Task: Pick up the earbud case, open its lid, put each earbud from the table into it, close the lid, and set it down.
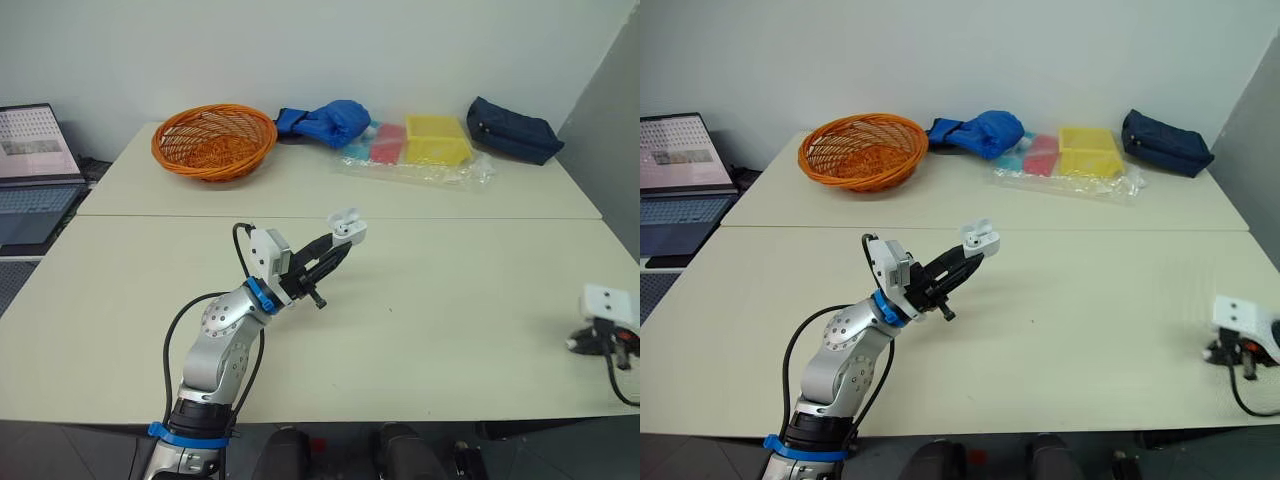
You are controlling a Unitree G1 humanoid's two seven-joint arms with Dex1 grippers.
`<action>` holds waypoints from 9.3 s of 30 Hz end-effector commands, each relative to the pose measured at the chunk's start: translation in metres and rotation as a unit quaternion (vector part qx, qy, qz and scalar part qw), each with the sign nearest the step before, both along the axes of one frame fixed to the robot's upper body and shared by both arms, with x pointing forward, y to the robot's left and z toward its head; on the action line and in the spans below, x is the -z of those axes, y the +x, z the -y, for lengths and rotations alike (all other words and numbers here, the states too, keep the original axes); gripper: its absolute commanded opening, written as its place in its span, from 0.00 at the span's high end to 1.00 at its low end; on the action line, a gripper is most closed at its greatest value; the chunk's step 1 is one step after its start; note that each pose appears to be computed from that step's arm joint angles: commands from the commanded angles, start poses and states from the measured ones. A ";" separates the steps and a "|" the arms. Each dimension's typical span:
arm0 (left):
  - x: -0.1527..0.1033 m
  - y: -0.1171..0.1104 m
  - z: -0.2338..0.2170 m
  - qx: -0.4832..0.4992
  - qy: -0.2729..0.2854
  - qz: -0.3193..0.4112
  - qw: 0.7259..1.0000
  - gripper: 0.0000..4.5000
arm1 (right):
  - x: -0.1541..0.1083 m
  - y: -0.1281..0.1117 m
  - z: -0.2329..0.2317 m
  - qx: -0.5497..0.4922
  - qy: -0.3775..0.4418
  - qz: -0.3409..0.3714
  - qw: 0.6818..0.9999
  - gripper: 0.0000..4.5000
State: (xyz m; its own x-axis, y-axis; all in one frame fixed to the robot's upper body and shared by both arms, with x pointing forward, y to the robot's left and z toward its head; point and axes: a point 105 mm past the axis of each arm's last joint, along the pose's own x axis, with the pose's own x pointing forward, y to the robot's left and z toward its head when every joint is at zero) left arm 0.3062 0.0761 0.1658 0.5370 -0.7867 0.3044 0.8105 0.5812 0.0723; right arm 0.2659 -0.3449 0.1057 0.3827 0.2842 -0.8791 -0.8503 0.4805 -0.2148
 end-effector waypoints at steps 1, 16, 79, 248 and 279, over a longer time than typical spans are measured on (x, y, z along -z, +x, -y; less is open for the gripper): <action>-0.011 -0.003 0.003 0.007 -0.005 0.023 1.000 0.84 | -0.006 0.001 0.005 0.045 -0.012 0.011 0.999 0.94; -0.010 -0.004 0.003 0.012 -0.001 0.022 1.000 0.84 | 0.003 -0.003 0.001 0.085 0.010 0.007 0.996 0.41; -0.010 -0.002 0.002 0.016 0.002 0.023 1.000 0.84 | -0.020 -0.005 0.002 0.131 0.054 -0.011 0.990 1.00; -0.044 0.017 0.031 0.103 -0.008 0.068 0.992 0.84 | -0.156 0.096 -0.218 0.069 0.479 0.206 0.850 0.64; -0.042 0.022 0.033 0.156 0.036 0.041 0.986 0.84 | -0.159 0.071 -0.258 -0.038 0.451 0.224 0.863 0.99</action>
